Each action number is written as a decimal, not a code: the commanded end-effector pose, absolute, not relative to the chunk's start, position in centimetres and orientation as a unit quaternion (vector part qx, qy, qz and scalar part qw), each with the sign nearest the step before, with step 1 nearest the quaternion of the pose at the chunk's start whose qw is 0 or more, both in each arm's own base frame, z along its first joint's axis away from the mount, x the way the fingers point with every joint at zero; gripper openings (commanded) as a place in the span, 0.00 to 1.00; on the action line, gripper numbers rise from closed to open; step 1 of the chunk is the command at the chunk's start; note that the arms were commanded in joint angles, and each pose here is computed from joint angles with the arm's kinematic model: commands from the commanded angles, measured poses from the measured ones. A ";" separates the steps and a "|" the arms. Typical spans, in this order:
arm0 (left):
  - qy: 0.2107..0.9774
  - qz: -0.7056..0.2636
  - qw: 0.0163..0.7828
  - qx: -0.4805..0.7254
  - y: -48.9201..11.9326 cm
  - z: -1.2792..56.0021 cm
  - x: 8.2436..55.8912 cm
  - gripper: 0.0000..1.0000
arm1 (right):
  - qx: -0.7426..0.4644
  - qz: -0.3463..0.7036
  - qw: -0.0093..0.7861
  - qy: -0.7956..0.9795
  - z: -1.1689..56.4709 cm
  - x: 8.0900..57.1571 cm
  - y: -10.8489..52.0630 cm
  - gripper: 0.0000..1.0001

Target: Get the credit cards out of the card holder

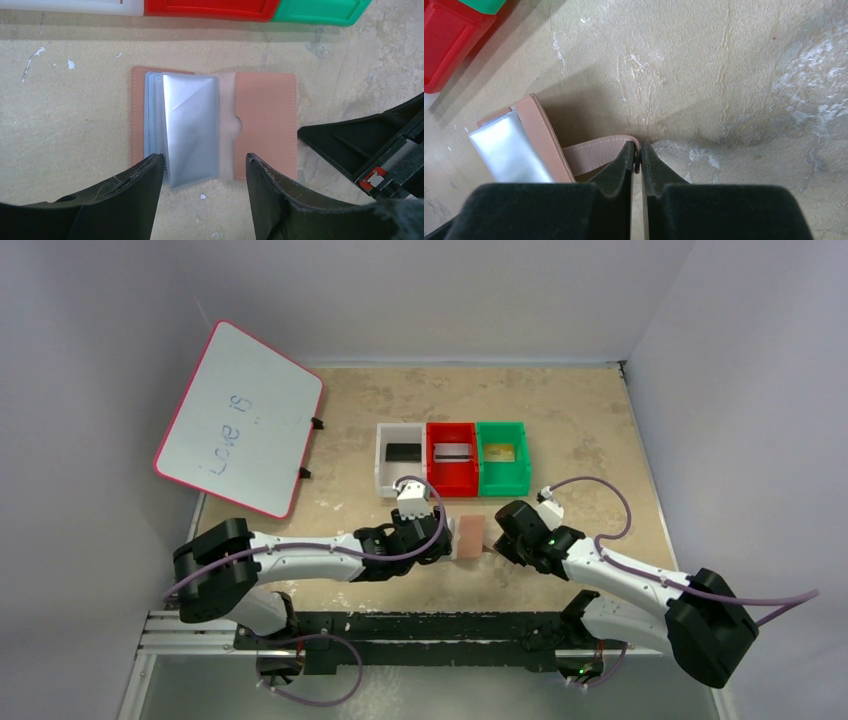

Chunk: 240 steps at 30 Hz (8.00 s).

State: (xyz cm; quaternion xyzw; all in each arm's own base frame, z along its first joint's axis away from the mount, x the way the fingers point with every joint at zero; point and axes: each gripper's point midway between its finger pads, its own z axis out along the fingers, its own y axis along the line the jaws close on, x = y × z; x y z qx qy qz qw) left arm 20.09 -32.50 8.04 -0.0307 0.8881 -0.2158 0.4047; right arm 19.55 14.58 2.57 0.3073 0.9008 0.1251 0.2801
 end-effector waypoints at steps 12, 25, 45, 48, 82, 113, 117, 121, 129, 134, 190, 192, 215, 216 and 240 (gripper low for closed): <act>0.890 -0.221 0.397 -0.038 -34.2 8.1 20.4 0.61 | 0.314 0.120 0.293 0.895 2.9 20.0 14.1 0.09; 0.896 -0.211 0.389 -0.037 -34.5 7.2 20.4 0.61 | 0.315 0.123 0.297 0.893 3.1 20.1 14.0 0.09; 0.868 -0.335 0.366 0.000 -40.1 10.1 19.3 0.60 | 0.315 0.122 0.294 0.894 3.1 20.1 14.1 0.12; 0.863 -0.357 0.358 0.007 -41.2 10.2 18.9 0.59 | 0.315 0.122 0.297 0.893 3.5 20.1 13.9 0.14; 0.895 -0.305 0.325 0.029 -42.1 5.2 18.0 0.50 | 0.181 0.252 0.378 0.872 13.1 22.3 17.8 0.14; 0.890 -0.302 0.340 0.024 -41.2 6.2 18.2 0.48 | 0.135 0.286 0.239 0.918 3.8 23.1 19.9 0.12; 0.884 -0.309 0.351 0.018 -40.9 7.5 18.3 0.49 | 0.156 0.242 0.222 0.932 1.6 22.5 18.4 0.12; 0.875 -0.306 0.375 0.006 -39.8 9.2 18.9 0.53 | 0.150 0.237 0.215 0.936 0.6 21.9 18.1 0.12; 0.877 -0.198 0.435 -0.047 -34.3 9.8 21.0 0.61 | 0.143 0.253 0.237 0.927 1.6 22.2 18.3 0.14; 0.882 -0.165 0.437 -0.063 -32.8 8.6 21.4 0.66 | 0.122 0.276 0.242 0.922 1.9 21.9 18.9 0.14; 0.893 -0.201 0.396 -0.068 -28.3 8.2 22.0 0.59 | 0.097 0.443 0.251 0.856 4.4 19.3 26.3 0.54; 0.895 -0.201 0.395 -0.054 -28.5 8.2 22.1 0.57 | 0.093 0.448 0.250 0.853 4.6 19.4 26.6 0.51; 0.916 -0.194 0.351 -0.023 -30.0 4.6 22.1 0.43 | 0.087 0.451 0.223 0.860 3.7 20.3 28.5 0.29; 0.917 -0.195 0.348 -0.023 -30.0 4.5 22.0 0.42 | 0.088 0.449 0.223 0.860 3.7 20.3 28.5 0.29; 0.931 -0.154 0.329 -0.035 -28.8 1.0 19.7 0.23 | 0.097 0.442 0.195 0.870 3.3 19.3 27.9 0.00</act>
